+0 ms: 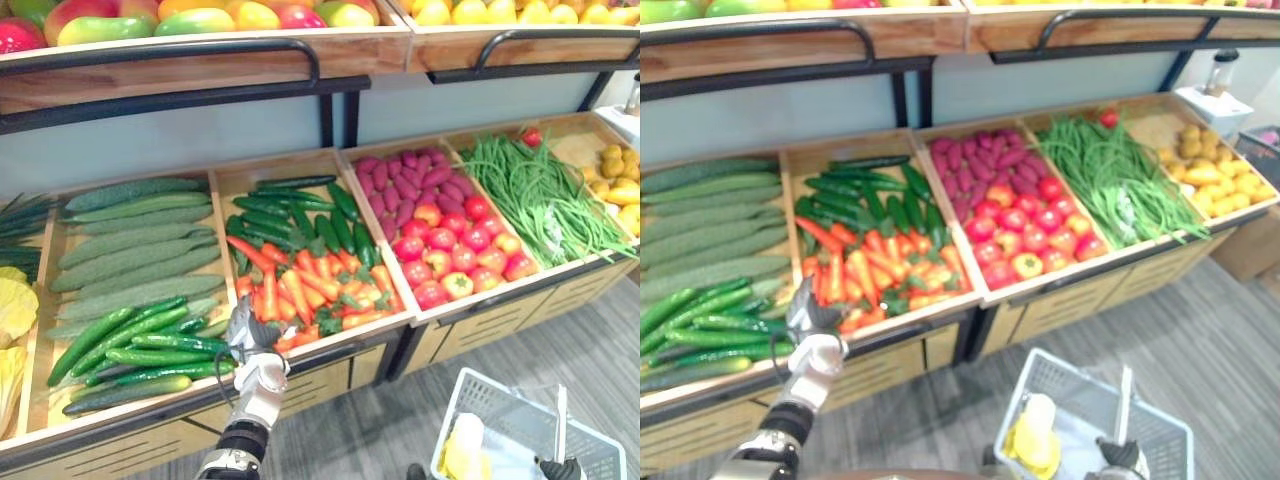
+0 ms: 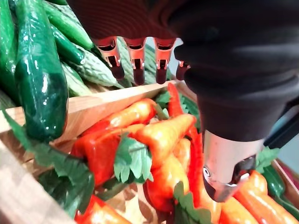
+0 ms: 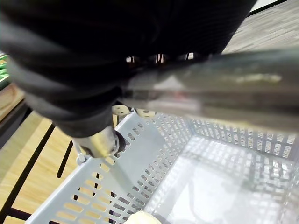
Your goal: Pick vegetable in the basket
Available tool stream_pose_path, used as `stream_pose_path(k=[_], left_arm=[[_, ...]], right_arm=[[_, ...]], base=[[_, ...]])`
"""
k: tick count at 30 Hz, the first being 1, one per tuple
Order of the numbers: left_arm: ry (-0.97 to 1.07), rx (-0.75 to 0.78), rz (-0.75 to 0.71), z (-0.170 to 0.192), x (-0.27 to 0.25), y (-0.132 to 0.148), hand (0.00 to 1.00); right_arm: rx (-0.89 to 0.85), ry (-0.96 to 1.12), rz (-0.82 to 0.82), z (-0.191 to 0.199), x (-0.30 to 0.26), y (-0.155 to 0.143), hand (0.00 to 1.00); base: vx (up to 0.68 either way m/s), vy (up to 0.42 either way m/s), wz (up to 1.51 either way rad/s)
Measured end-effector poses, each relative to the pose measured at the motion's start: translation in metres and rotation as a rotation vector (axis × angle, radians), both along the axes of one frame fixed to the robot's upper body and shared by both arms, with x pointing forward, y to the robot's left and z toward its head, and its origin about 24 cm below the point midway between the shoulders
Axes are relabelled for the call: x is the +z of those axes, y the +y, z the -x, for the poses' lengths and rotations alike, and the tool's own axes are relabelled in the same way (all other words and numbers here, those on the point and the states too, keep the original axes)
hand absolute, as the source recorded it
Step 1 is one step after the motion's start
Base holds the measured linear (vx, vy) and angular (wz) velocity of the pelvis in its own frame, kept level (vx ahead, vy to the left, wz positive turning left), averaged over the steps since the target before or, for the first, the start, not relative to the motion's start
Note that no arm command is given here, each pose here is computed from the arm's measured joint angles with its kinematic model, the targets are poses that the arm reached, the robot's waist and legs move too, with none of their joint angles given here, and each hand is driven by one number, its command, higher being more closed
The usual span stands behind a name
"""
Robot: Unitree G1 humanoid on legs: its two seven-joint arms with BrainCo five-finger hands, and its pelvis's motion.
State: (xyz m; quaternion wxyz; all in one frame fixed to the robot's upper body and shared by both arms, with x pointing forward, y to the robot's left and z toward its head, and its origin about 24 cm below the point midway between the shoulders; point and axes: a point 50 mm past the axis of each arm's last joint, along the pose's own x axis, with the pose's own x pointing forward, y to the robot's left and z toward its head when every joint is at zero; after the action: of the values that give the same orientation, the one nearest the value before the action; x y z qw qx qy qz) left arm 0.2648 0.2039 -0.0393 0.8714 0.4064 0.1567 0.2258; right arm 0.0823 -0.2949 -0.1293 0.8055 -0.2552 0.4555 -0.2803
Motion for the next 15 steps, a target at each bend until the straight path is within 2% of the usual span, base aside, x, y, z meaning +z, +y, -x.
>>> stream_pose_path(k=[6,7,10,15], left_arm=[[0.012,0.0,0.0,-0.006,0.0,-0.001,0.0],[0.018,0.001,0.0,-0.007,-0.001,-0.001,1.0],[0.052,0.04,0.011,-0.005,-0.006,0.006,1.0],[0.061,0.152,0.012,-0.006,-0.004,0.035,1.0]], right_arm=[[0.001,0.007,0.02,0.002,0.003,-0.007,1.0],[0.002,0.006,0.022,0.002,0.003,-0.008,1.0],[0.003,0.002,0.022,0.001,0.003,-0.008,1.0],[0.002,0.007,0.03,0.003,0.004,-0.011,1.0]], base=[[0.02,-0.002,-0.12],[0.02,0.001,-0.08],[0.02,-0.002,-0.09],[0.01,-0.008,-0.16]])
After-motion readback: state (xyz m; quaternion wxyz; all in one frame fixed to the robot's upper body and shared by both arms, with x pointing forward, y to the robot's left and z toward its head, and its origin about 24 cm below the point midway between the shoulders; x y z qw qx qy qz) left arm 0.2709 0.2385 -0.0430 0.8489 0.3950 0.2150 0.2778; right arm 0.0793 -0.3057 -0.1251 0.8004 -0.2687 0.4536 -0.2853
